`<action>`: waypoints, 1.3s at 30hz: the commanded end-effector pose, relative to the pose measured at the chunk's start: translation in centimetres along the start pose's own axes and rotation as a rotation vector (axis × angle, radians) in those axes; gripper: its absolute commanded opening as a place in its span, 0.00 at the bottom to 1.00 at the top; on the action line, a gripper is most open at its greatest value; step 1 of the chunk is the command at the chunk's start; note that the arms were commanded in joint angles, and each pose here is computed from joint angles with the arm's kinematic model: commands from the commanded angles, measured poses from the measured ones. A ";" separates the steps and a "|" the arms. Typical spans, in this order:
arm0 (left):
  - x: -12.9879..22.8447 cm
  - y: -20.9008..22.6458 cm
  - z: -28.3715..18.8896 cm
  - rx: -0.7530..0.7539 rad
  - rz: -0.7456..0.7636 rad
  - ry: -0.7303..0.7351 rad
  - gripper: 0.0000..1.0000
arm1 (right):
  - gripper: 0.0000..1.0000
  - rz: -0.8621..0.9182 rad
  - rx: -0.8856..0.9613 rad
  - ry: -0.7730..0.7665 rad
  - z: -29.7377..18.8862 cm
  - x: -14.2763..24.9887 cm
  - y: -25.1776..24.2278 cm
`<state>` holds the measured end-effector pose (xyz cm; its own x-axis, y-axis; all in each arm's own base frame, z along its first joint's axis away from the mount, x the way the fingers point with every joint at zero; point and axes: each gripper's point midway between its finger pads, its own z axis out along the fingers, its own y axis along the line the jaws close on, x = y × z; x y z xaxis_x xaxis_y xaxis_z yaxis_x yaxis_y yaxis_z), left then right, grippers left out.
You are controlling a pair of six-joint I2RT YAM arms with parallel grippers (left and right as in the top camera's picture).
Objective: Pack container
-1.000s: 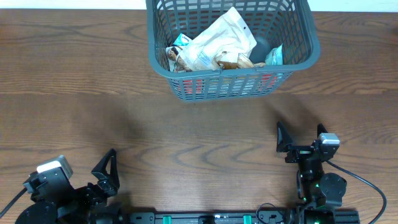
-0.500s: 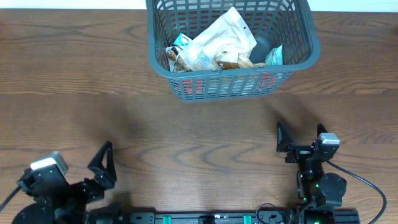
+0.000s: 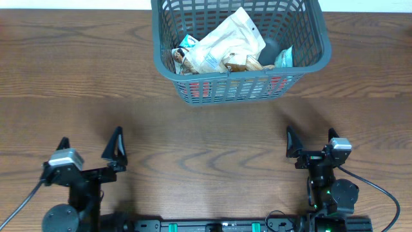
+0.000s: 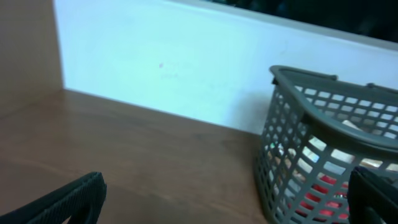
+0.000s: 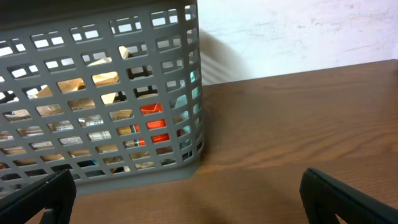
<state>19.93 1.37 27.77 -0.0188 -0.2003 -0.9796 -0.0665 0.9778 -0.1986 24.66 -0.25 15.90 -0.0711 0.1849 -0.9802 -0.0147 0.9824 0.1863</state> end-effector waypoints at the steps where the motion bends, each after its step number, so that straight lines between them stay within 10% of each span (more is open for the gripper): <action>1: 1.9 -0.6 0.8 0.052 -0.003 -0.002 0.99 | 0.99 0.010 -0.016 0.007 0.0 0.2 0.4; 39: 14.1 -0.3 4.7 0.101 0.072 0.136 0.99 | 0.99 0.010 -0.016 0.007 0.0 0.2 0.4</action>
<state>24.26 -1.59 15.53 -0.1267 -0.1435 -0.9815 0.0515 0.9872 -0.1510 24.66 -0.25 15.90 -0.0711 0.1849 -0.9802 -0.0147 0.9824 0.1863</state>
